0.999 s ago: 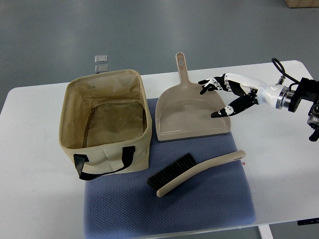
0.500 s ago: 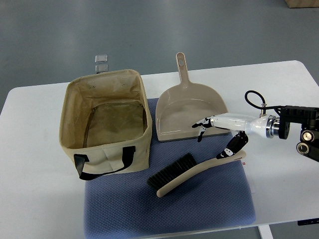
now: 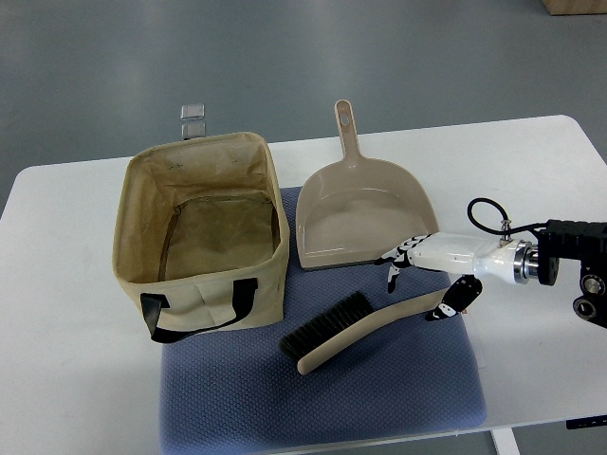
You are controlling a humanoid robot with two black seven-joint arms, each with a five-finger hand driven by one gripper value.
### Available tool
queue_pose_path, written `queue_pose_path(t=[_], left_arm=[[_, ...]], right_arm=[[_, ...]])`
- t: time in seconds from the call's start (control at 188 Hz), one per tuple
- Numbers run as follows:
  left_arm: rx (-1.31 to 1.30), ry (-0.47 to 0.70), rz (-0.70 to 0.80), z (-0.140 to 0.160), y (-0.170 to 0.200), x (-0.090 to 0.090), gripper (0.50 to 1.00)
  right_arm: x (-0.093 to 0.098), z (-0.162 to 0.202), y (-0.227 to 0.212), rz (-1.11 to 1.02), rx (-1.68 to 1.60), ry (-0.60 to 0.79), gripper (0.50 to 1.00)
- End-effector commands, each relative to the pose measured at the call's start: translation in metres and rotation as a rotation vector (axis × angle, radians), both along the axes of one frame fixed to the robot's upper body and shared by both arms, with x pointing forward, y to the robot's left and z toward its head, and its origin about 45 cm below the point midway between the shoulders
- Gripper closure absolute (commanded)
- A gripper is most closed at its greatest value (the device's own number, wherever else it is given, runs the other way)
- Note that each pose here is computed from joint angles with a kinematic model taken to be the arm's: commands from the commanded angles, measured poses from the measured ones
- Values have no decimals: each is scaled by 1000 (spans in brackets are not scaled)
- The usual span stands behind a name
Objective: Put pink broom in yellow bag with right hand
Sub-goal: 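Close the right hand around the beige brush handle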
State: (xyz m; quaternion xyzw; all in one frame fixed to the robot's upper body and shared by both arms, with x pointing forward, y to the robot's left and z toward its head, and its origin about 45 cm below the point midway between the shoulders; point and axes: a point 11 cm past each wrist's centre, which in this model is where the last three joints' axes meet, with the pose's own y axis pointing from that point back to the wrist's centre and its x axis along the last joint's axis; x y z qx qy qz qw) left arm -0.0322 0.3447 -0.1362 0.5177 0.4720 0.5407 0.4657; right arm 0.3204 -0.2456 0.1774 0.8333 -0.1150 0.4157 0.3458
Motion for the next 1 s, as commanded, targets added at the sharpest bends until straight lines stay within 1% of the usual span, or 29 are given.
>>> queue_pose_path(t=[0.0,0.159,0.324,0.441,0.478,0.537,0.558,0.643,0.664,0.67,0.707,0.723,0.76,0.765,0.781,0.787,0.792,0.797,0.803,0.808,0.835,0.845,0.85,0.856,0.872,0.877,0.925,0.941,0.994], left_arm=[[0,0,0,0,0,0,500],[0,0,0,0,0,0,500],[0,0,0,0,0,0,500],[0,0,0,0,0,0,500],[0,0,0,0,0,0,500],[0,0,0,0,0,0,500],[0,0,-1,0,0,0,500],[0,0,-1,0,0,0,500],[0,0,0,0,0,0,500],[0,0,0,0,0,0,500],[0,0,-1,0,0,0,500],[0,0,-1,0,0,0,500],[0,0,0,0,0,0,500],[0,0,0,0,0,0,500],[0,-1,-2,0,0,1,500],[0,0,0,0,0,0,500],[0,0,0,0,0,0,500],[0,0,0,0,0,0,500],[0,0,0,0,0,0,500],[0,0,0,0,0,0,500],[0,0,0,0,0,0,500],[0,0,0,0,0,0,500],[0,0,0,0,0,0,500],[0,0,0,0,0,0,500],[0,0,0,0,0,0,500],[0,0,0,0,0,0,500],[0,0,0,0,0,0,500],[0,0,0,0,0,0,500],[0,0,0,0,0,0,500]], right_arm=[[-2,-1,3,12,1,2,593],[-4,0,7,18,10,-9,593],[-7,-5,15,33,11,-17,611],[-11,-12,18,52,-3,-35,638],[-12,-15,18,48,-15,-33,666],[-12,-18,17,39,-24,-39,675],[-11,-18,16,35,-27,-49,689],[-11,-18,16,36,-32,-59,713],[-11,-18,16,37,-33,-58,728],[-12,-19,16,37,-33,-58,738],[-11,-19,15,37,-34,-60,758],[-11,-19,15,37,-34,-60,777],[-12,-20,15,37,-37,-60,797],[-12,-20,15,37,-38,-59,811],[-12,-20,15,38,-39,-60,824],[-12,-20,15,38,-39,-60,840],[-12,-20,15,38,-39,-60,840],[-12,-21,14,37,-40,-59,854],[-12,-21,14,37,-40,-59,854],[-12,-21,15,38,-39,-60,869],[-12,-22,14,35,-41,-60,889],[-12,-22,15,35,-37,-64,910],[-12,-22,15,35,-37,-64,910],[-12,-22,15,35,-34,-65,920],[-12,-22,17,37,-32,-68,926],[-12,-22,17,38,-30,-71,936],[-12,-21,18,39,-26,-81,975],[-11,-20,18,37,-23,-87,999],[-10,-19,17,33,-20,-96,1000]])
